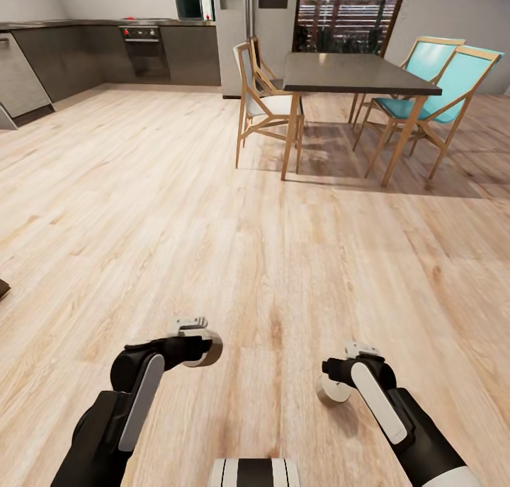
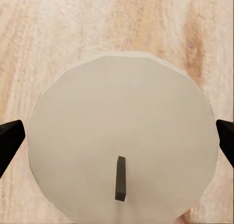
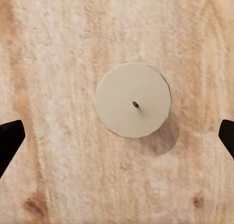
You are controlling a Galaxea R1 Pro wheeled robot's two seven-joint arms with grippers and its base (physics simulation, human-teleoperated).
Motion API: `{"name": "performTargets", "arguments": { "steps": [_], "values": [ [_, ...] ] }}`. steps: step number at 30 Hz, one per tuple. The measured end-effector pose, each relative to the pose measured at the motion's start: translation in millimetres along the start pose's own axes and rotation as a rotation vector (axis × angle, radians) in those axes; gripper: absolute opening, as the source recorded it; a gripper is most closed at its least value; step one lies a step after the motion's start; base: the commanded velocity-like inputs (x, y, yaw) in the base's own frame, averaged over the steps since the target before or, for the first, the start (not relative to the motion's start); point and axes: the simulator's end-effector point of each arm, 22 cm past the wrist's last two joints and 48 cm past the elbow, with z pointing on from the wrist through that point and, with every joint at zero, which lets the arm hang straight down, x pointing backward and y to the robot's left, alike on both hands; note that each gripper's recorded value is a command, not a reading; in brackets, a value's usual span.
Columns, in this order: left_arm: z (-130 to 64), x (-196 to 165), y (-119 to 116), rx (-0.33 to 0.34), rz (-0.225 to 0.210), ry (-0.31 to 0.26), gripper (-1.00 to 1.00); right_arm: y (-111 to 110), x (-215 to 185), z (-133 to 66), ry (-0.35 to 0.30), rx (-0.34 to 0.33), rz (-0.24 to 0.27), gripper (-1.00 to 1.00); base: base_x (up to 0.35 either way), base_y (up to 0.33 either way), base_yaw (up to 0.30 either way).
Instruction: Place each of the two pumpkins and all three candles from the living room inside a cabinet in the living room (use any cabinet), then make sure every cabinet is closed, and position the cauldron so it is next to a table in the living room.
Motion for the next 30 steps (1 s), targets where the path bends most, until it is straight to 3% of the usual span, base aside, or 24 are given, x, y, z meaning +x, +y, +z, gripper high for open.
{"name": "performTargets", "arguments": {
  "steps": [2,4,7,10,18,26,30],
  "values": [
    [-1.4,0,-15,0.101,-0.001,0.000,-1.00,0,0,0.0,-0.001,0.000,0.001,1.00,0.000,0.000,0.000],
    [-5.5,-3,-11,0.176,-0.015,-0.005,-1.00,-1,-1,0.0,-0.001,0.001,0.002,1.00,0.000,0.000,0.000],
    [-28.9,-18,-4,0.393,-0.071,-0.045,-1.00,-2,-1,0.0,-0.002,0.002,0.002,1.00,0.000,0.000,0.000],
    [-49.3,-27,-8,0.531,-0.079,-0.070,-1.00,-2,-1,-0.2,-0.003,0.002,0.002,1.00,0.000,0.000,0.000],
    [-60.1,-24,-16,0.671,-0.092,-0.062,-1.00,-6,8,11.8,0.024,0.011,0.000,1.00,0.000,0.000,0.000],
    [-59.4,-21,-14,0.709,-0.112,-0.058,-1.00,-11,16,20.7,0.043,0.021,-0.001,1.00,0.000,0.000,0.000],
    [-72.4,-25,-23,0.787,-0.121,-0.071,-1.00,-12,14,20.0,0.037,0.021,0.000,1.00,0.000,0.000,0.000]
  ]
}}
